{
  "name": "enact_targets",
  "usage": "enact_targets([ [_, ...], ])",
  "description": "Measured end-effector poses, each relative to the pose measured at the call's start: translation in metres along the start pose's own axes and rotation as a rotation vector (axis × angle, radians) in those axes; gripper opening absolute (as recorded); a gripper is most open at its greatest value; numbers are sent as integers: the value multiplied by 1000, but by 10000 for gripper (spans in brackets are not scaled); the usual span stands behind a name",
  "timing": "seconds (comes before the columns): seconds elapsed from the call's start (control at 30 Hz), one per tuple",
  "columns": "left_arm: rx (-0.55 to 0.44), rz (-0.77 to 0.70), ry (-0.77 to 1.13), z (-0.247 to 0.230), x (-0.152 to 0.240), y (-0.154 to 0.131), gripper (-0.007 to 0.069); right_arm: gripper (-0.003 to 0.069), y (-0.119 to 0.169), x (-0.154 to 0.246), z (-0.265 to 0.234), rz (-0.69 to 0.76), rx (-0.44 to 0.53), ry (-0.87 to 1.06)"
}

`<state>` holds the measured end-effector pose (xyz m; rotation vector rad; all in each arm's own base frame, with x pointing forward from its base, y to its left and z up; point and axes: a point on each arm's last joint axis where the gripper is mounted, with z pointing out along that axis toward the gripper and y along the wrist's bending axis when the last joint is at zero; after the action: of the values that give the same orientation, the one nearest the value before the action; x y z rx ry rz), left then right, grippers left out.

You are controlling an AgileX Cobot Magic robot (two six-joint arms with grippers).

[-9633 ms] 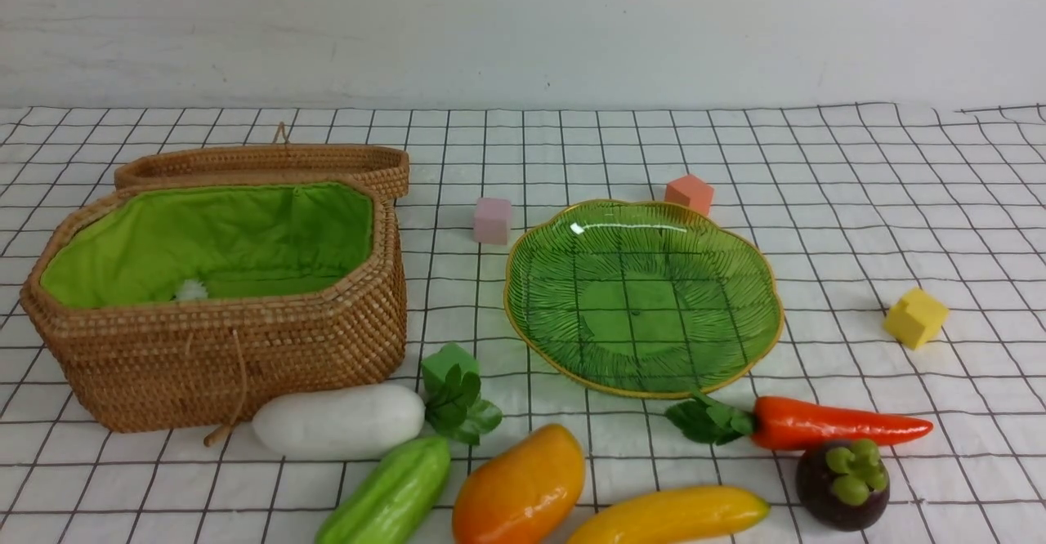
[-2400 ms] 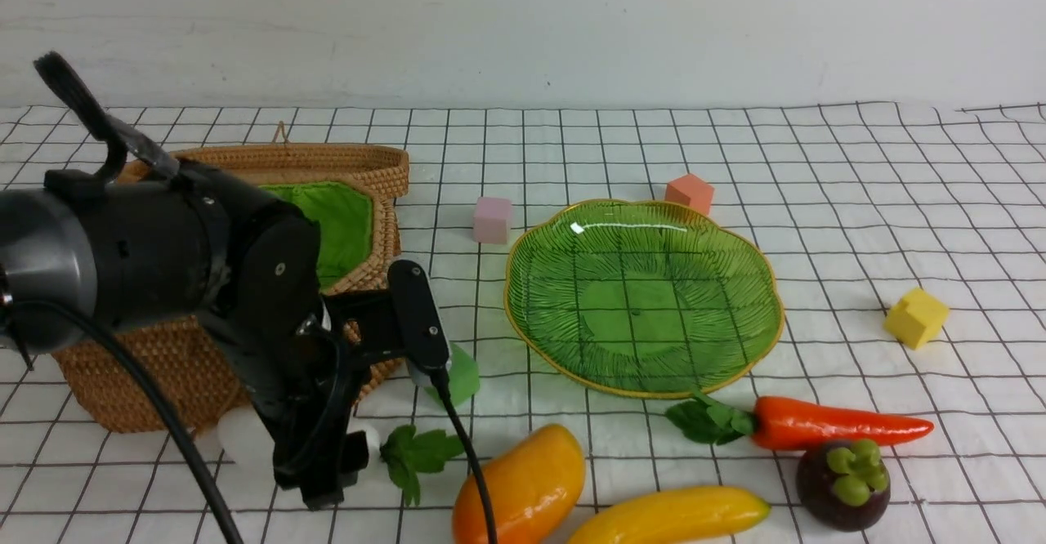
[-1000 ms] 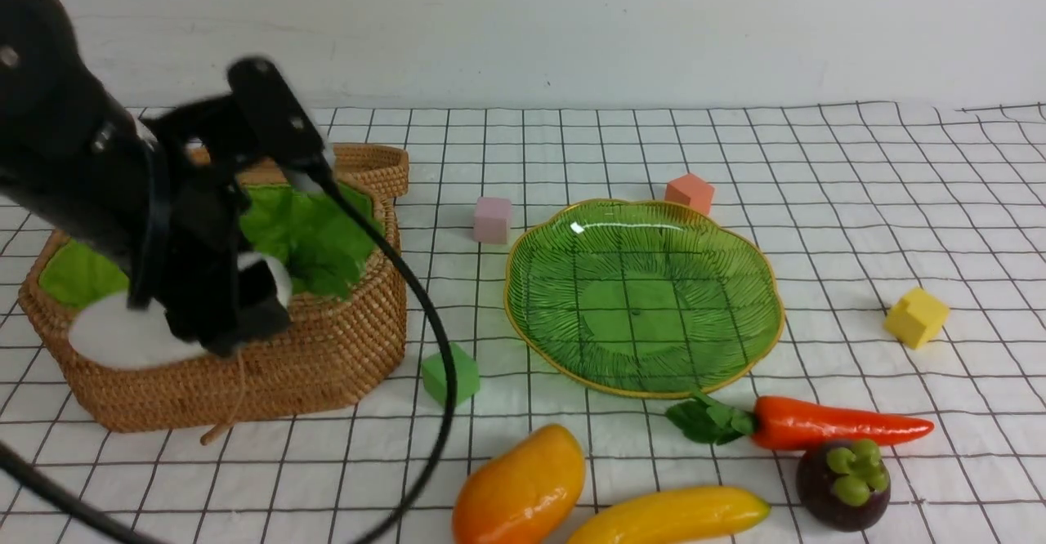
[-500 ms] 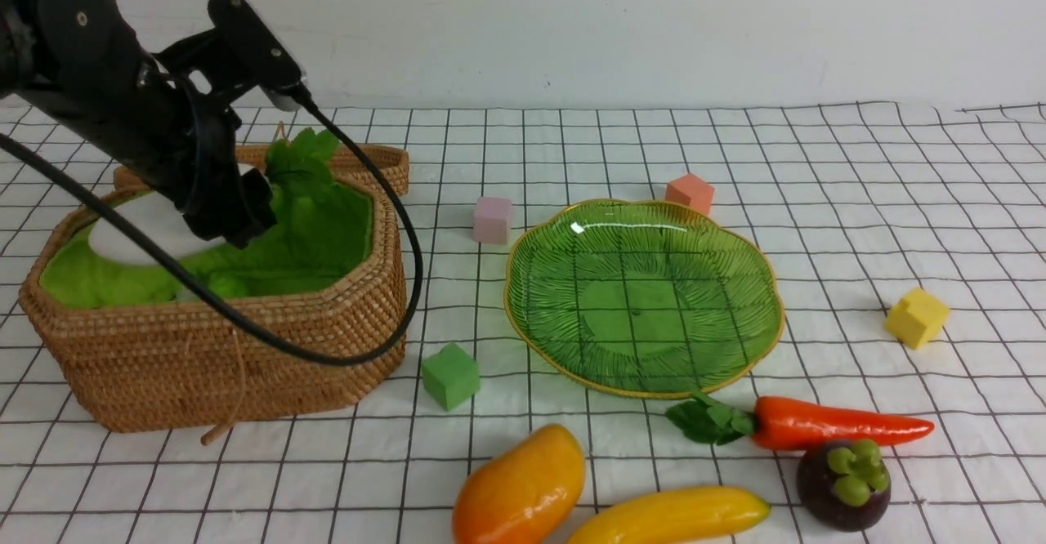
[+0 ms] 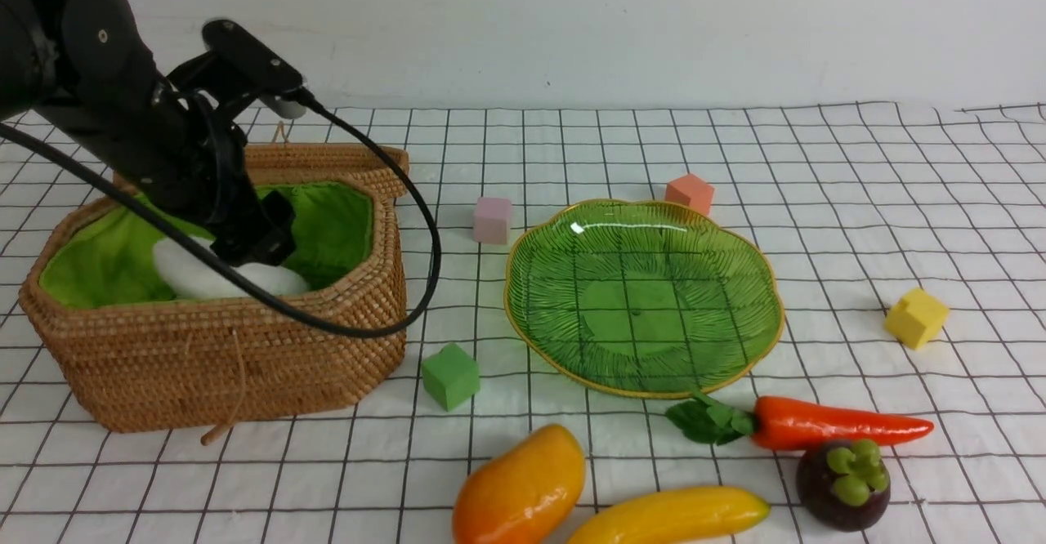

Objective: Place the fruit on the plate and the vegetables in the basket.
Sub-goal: Take a daikon with your left arm and place it on the basket on the left, then grab the mango with your left arm and place it on the right plate

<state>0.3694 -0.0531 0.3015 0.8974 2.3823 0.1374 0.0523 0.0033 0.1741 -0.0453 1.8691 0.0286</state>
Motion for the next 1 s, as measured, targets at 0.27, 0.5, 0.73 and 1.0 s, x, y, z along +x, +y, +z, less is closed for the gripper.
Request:
enact_targets([
  [0.27, 168, -153, -306, -90, -28, -39, 557, 242, 0, 0, 0, 0, 0, 0],
  [0.5, 417, -112, -317, -125, -48, -124, 521, 242, 0, 0, 0, 0, 0, 0],
  [0.73, 437, -77, 69, -58, -49, -192, 528, 242, 0, 0, 0, 0, 0, 0],
  [1.0, 404, -101, 250, 16, -44, -214, 590, 242, 0, 0, 0, 0, 0, 0],
])
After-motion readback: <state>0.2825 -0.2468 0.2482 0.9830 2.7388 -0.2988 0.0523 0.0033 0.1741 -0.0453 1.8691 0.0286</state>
